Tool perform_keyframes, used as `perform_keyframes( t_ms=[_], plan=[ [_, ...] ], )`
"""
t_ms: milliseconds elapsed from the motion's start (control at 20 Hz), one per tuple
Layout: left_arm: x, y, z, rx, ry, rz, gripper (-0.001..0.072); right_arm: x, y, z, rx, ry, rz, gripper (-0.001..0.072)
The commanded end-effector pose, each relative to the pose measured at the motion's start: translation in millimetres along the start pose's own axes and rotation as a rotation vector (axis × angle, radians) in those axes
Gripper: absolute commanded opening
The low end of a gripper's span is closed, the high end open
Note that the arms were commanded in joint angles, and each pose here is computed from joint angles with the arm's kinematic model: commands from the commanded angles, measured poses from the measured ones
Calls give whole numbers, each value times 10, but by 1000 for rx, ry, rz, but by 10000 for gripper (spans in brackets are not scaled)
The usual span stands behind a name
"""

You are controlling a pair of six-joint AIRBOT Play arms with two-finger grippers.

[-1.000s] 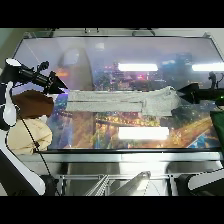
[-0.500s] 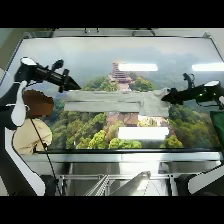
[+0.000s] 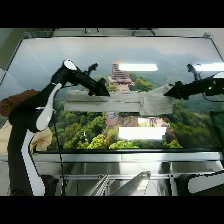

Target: Fold the shirts.

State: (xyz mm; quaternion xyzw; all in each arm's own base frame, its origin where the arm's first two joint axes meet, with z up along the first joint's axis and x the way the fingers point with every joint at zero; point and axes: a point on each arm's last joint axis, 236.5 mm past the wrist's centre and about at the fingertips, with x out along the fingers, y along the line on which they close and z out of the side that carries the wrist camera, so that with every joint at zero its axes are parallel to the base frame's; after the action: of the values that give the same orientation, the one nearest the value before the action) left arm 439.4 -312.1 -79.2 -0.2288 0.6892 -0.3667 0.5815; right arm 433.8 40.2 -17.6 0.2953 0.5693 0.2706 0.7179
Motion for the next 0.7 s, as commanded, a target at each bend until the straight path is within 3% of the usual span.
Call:
perform_keyframes(
  t_ms=[0, 150, 250, 400, 550, 650],
  plan=[
    [702, -47, -181, -11, 72, 55, -2, -446, 488, -112, -90, -10, 29, 18],
    [987, -159, -268, 2, 89, 63, -2, -762, 1043, -118, -178, -82, 93, 17],
    [1001, -476, -164, 2, 47, -31, -2, -877, 1320, -142, -217, -113, 141, 17],
    [413, -1577, -74, 130, 22, -410, -2, -889, 1546, -134, -223, -136, 166, 17],
    [-830, -2486, -125, 222, -72, -819, -3, -543, 1845, -57, -269, -144, 167, 18],
    [-1723, -2752, -281, 329, -170, -992, -2, -110, 2185, 12, -330, -167, 171, 18]
  ],
)
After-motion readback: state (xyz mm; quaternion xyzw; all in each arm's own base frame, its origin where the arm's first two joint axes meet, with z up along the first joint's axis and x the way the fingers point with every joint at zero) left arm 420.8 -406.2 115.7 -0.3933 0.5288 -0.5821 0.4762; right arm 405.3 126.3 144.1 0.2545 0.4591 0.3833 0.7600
